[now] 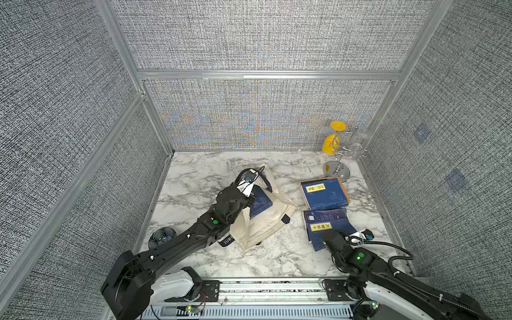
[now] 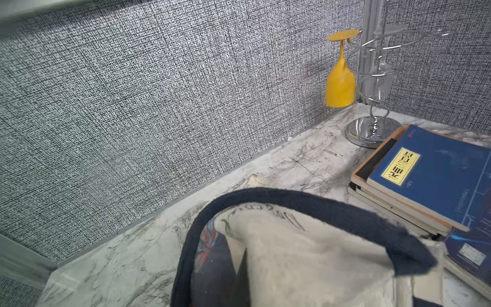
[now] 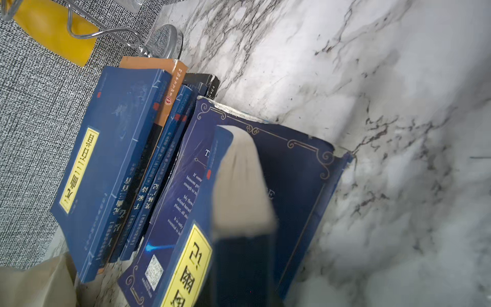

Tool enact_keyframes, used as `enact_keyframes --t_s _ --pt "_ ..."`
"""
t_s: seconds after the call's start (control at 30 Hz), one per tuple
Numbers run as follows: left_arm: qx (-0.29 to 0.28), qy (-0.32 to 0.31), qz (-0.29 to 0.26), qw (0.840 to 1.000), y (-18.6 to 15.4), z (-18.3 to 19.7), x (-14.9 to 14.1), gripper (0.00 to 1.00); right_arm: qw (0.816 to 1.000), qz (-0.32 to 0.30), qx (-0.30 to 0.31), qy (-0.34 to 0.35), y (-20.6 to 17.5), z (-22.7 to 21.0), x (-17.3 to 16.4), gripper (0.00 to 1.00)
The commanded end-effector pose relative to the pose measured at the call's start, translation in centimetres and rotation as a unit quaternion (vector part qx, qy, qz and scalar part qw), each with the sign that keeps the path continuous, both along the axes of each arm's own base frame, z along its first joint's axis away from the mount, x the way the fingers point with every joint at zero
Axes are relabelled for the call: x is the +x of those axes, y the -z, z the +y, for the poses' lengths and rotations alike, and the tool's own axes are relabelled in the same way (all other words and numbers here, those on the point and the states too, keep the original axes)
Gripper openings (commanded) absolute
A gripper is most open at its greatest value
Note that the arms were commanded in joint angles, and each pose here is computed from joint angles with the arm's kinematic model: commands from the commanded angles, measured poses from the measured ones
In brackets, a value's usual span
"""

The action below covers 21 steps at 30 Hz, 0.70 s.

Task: Take out the books from the canvas bag
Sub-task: Place the book on the book.

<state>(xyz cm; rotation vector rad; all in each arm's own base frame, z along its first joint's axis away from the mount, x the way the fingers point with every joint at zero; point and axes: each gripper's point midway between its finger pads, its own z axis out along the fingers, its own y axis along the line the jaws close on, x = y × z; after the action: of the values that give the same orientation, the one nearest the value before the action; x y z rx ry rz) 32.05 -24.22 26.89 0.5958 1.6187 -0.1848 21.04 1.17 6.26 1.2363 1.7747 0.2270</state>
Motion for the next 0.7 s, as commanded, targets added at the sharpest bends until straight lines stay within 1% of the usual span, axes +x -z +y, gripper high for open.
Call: enact_keyframes --t_s 0.0,0.47,0.6,0.67 --pt "-0.012 0.001 -0.014 1.000 -1.2 0.0 -0.3 0.00 1.000 -0.018 0.016 0.004 -0.2 0.4 0.9 0.05" --pt "-0.008 0.008 -0.015 1.000 -1.5 -0.1 -0.5 0.00 0.999 0.012 0.038 0.001 1.3 0.6 2.9 0.05" --pt "-0.008 0.012 -0.016 1.000 -1.6 -0.3 -0.5 0.00 0.999 0.013 0.043 0.005 1.3 0.3 3.3 0.10" --pt "-0.006 0.013 -0.016 1.000 -1.6 -0.3 -0.6 0.00 0.999 0.017 0.046 -0.003 1.2 0.4 3.8 0.10"
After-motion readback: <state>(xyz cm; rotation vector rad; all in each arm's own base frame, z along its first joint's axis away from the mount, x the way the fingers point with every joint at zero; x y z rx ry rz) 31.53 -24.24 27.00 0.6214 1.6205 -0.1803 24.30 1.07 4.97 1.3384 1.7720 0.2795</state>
